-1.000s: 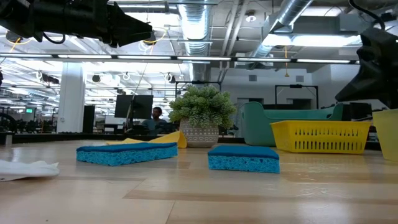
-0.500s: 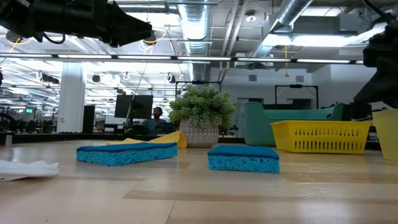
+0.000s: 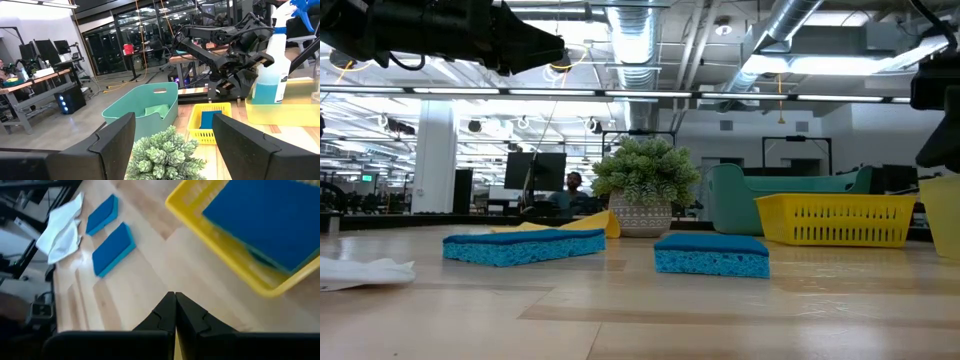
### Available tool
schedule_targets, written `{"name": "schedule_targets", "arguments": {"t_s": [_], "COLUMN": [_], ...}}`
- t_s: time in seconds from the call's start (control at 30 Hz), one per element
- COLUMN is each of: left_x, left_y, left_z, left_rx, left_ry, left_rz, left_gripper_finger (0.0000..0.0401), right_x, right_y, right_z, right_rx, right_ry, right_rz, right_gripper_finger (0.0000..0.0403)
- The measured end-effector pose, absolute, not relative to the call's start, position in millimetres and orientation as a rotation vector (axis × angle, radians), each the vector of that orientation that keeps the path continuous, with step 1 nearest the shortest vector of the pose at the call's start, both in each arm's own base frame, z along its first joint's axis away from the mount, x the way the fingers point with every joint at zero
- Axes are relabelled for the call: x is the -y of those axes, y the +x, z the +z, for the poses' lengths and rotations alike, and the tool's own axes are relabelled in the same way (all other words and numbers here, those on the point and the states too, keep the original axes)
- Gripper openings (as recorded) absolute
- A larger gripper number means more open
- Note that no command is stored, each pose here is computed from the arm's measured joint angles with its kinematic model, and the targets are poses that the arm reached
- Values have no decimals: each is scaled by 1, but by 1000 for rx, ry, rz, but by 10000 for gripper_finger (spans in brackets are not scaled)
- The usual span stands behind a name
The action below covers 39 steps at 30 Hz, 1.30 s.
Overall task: Pick & Place Kitchen Items
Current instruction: Put the white bottle into the bottom yellow bin
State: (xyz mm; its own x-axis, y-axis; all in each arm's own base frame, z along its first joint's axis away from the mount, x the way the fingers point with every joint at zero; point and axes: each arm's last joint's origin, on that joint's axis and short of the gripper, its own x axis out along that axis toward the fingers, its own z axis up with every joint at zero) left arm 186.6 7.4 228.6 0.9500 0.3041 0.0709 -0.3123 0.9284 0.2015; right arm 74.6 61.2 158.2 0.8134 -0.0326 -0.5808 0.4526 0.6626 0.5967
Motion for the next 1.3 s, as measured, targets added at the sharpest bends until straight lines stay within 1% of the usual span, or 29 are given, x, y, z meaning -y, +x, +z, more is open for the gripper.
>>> {"name": "schedule_targets", "arguments": {"t_s": [0.2, 0.43, 0.77, 1.1, 1.3], "left_x": [-7, -7, -7, -7, -7], "left_y": [187, 187, 187, 187, 187], "left_z": [229, 229, 229, 229, 229], "left_rx": [39, 39, 39, 39, 40], "left_ry": [213, 213, 213, 213, 214], "left_rz": [316, 317, 317, 312, 305], "left_gripper_finger": [260, 260, 260, 260, 260], "right_x": [-63, -57, -59, -68, -75], "right_y": [74, 66, 66, 70, 74], "right_z": [175, 193, 195, 184, 181], "right_rx": [-637, -761, -779, -904, -941], "right_ry": [819, 799, 878, 998, 1047], "right_rz": [-238, -273, -239, -318, -320], "right_gripper_finger": [0, 0, 0, 0, 0]}}
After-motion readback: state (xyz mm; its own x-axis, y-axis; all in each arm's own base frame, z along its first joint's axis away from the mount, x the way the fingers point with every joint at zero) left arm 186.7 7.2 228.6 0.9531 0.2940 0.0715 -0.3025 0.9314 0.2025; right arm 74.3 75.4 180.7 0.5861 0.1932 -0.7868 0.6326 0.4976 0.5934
